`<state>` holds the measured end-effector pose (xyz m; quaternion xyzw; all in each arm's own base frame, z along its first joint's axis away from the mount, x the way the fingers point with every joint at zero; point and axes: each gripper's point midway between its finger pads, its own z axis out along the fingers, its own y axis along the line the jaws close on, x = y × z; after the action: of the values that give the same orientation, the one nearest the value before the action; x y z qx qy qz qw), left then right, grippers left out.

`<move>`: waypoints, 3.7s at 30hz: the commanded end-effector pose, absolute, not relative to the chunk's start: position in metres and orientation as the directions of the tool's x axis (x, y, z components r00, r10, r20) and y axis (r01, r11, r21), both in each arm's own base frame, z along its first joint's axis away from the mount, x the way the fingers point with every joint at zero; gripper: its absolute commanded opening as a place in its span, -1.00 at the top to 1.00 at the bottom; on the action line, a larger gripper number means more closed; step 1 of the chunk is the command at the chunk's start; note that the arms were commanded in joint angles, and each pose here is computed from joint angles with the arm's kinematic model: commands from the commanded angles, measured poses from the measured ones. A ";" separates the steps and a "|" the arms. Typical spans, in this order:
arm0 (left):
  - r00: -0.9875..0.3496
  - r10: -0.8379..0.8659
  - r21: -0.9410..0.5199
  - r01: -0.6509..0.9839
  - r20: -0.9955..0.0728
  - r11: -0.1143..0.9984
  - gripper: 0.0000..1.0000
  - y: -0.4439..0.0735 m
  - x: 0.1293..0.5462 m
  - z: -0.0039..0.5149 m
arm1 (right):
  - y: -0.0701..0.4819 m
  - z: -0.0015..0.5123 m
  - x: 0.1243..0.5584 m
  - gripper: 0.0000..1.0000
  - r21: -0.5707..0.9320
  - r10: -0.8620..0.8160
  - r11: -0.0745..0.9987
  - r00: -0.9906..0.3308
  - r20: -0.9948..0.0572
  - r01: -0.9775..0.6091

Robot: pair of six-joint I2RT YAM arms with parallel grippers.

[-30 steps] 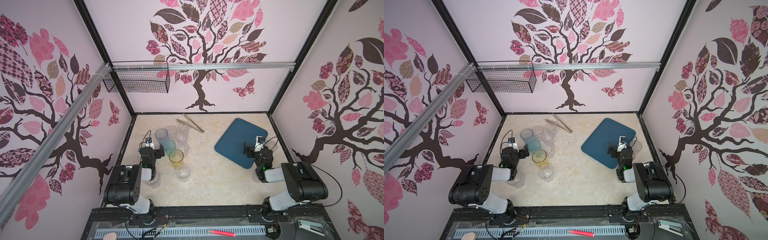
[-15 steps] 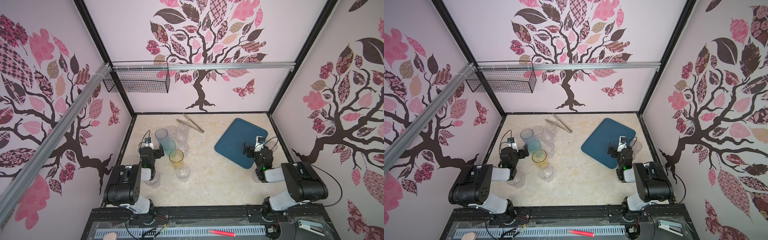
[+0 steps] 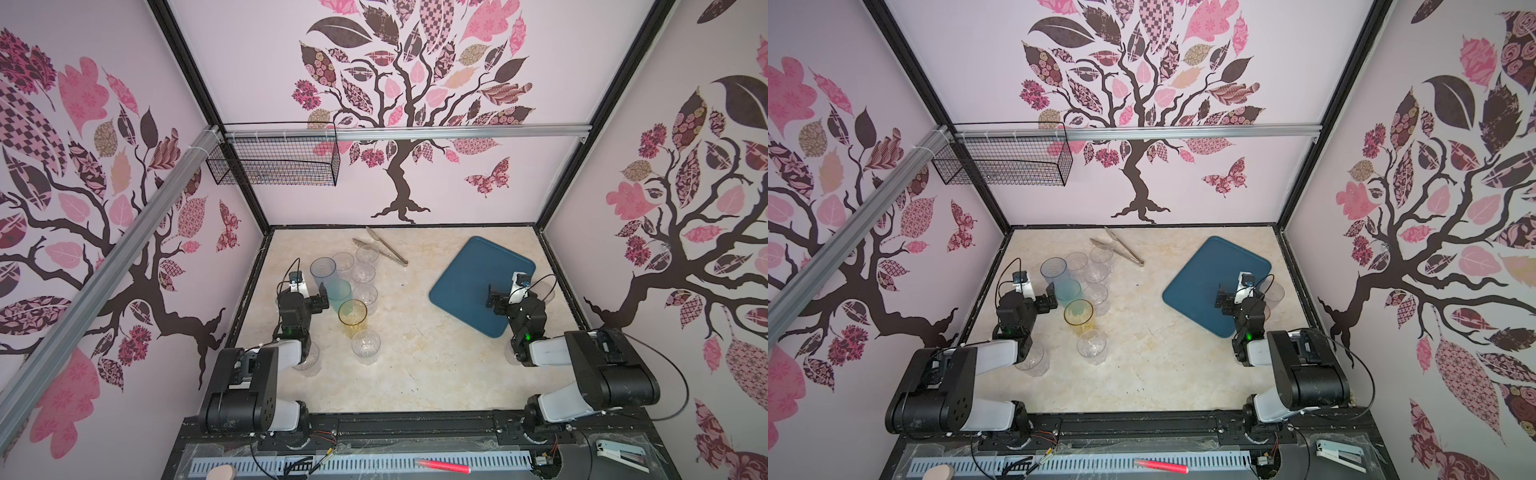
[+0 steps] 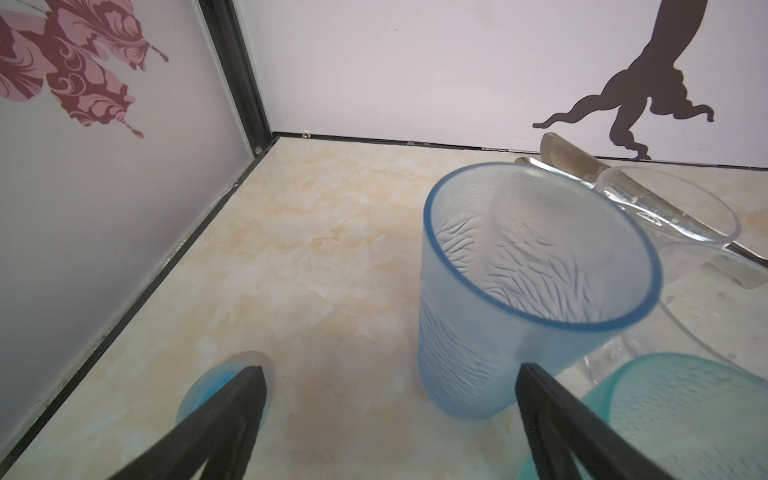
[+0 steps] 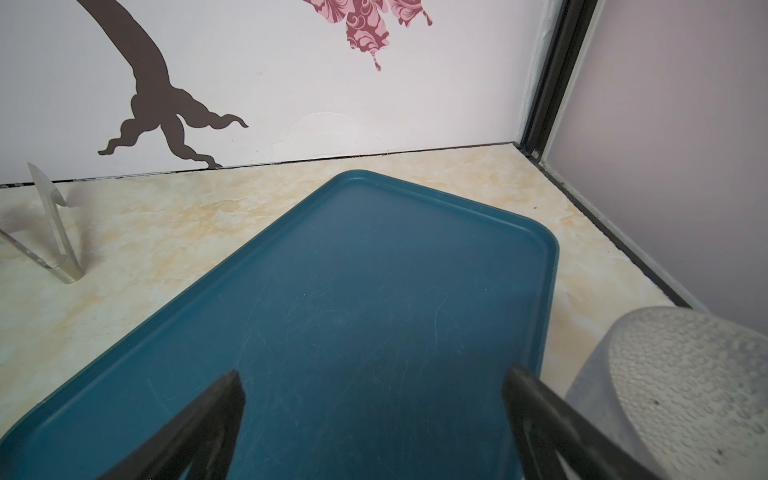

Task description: Place the glasses into the tray

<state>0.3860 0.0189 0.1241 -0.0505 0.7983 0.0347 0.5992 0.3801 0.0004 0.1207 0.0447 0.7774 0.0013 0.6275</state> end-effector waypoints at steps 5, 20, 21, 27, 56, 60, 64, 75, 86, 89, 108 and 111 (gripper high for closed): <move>-0.251 -0.016 0.030 -0.177 -0.968 0.984 -0.95 0.022 0.378 0.144 | 0.004 0.144 0.383 -0.99 0.026 0.050 0.993 -0.205 -0.978 0.116; -0.182 -0.080 -0.016 -0.327 -0.980 0.945 -0.95 0.027 0.338 0.181 | 0.002 0.196 0.382 -0.99 0.315 0.356 0.914 -0.133 -0.925 0.255; -0.172 -0.090 -0.027 -0.339 -0.981 0.940 -0.95 0.029 0.336 0.186 | 0.004 0.199 0.381 -0.99 0.354 0.397 0.899 -0.141 -0.907 0.259; -0.121 -0.245 -0.163 -0.469 -0.962 0.868 -0.95 0.048 0.312 0.218 | 0.035 0.210 0.374 -0.99 0.716 0.734 0.679 -0.185 -0.654 0.163; -0.437 -0.294 -0.276 -0.106 -0.850 0.955 -0.61 -0.040 0.314 0.294 | 0.141 0.072 0.330 -0.78 0.360 0.174 0.933 -0.913 -0.368 0.033; -0.464 -0.312 -0.322 -0.059 -0.829 0.945 -0.60 -0.054 0.317 0.284 | 0.140 0.058 0.336 -0.80 0.332 0.164 0.942 -0.924 -0.345 0.044; -0.465 -0.304 -0.314 -0.058 -0.832 0.948 -0.57 -0.053 0.316 0.281 | 0.140 0.036 0.331 -0.81 0.304 0.149 0.951 -0.945 -0.292 0.056; -0.469 -0.281 -0.302 -0.031 -0.837 0.953 -0.57 -0.062 0.320 0.279 | 0.201 0.017 0.290 -0.81 0.415 0.085 0.910 -0.978 -0.193 -0.003; -0.465 -0.260 -0.289 -0.008 -0.846 0.957 -0.52 -0.065 0.317 0.292 | 0.346 0.065 0.295 -0.81 0.703 0.077 0.708 -0.982 -0.172 -0.067; -0.469 -0.228 -0.260 0.004 -0.853 0.965 -0.52 -0.067 0.316 0.296 | 0.338 0.092 0.305 -0.85 0.677 0.053 0.723 -0.966 -0.253 -0.138; -0.594 0.053 -0.127 0.257 -0.802 0.958 -0.53 -0.192 0.297 0.248 | 0.156 0.066 0.232 -0.90 0.387 0.143 0.921 -0.963 -0.230 0.044; -0.577 0.058 -0.106 0.247 -0.815 0.963 -0.54 -0.188 0.299 0.253 | 0.154 0.064 0.218 -0.92 0.408 0.153 0.911 -0.966 -0.208 0.056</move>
<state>0.2952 -0.1938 0.2355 0.0956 0.8910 -0.1133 0.4292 0.2327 0.1521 0.0554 0.0478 0.9734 0.1830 0.1296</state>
